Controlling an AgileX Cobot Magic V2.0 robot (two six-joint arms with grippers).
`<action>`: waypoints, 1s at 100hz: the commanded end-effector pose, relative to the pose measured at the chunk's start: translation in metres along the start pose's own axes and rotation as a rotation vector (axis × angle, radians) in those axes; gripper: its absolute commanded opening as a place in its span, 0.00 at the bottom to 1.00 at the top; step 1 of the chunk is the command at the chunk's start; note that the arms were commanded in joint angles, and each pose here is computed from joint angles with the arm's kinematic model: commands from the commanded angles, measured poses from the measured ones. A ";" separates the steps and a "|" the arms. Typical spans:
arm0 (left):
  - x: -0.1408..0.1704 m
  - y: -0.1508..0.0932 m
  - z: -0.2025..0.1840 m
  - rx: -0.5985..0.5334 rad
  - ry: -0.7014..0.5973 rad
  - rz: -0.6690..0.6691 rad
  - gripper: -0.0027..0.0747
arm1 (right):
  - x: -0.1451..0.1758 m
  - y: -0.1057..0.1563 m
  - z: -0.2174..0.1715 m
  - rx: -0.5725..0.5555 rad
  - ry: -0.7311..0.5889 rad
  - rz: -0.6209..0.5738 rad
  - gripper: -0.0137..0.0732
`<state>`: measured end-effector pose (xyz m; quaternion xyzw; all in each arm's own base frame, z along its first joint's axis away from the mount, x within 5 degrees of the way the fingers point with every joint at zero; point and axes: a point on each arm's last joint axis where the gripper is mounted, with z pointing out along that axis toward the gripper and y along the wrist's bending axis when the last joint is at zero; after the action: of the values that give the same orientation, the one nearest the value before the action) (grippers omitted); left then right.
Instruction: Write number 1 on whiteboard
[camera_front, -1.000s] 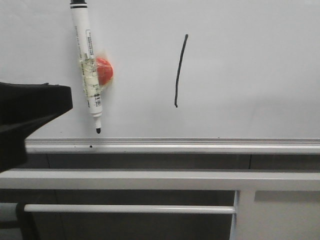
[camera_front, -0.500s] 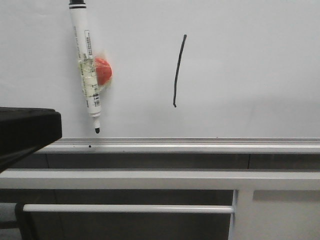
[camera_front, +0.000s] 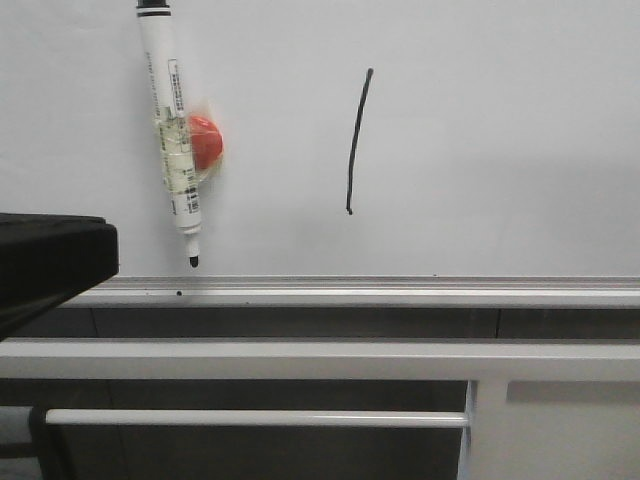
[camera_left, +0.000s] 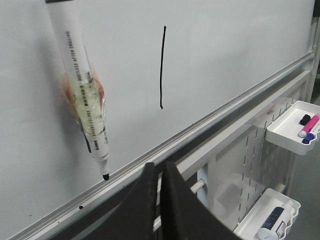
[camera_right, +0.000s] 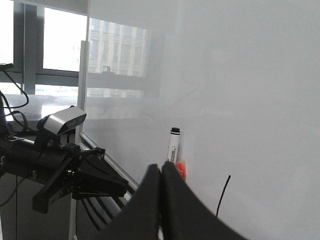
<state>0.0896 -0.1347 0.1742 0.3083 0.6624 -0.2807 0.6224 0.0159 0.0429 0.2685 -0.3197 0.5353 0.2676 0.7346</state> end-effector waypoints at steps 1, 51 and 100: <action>-0.028 0.001 -0.002 -0.022 -0.277 -0.004 0.01 | -0.010 -0.001 -0.003 0.008 -0.042 -0.007 0.08; -0.029 -0.011 -0.002 0.113 -0.286 -0.020 0.01 | -0.010 -0.001 -0.003 0.008 -0.042 -0.007 0.08; -0.037 -0.009 -0.013 0.119 -0.349 -0.022 0.01 | -0.010 -0.001 -0.003 0.008 -0.042 -0.007 0.08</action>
<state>0.0780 -0.1374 0.1781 0.3498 0.6289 -0.3230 0.6147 0.0156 0.0429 0.2685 -0.3200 0.5345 0.2680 0.7349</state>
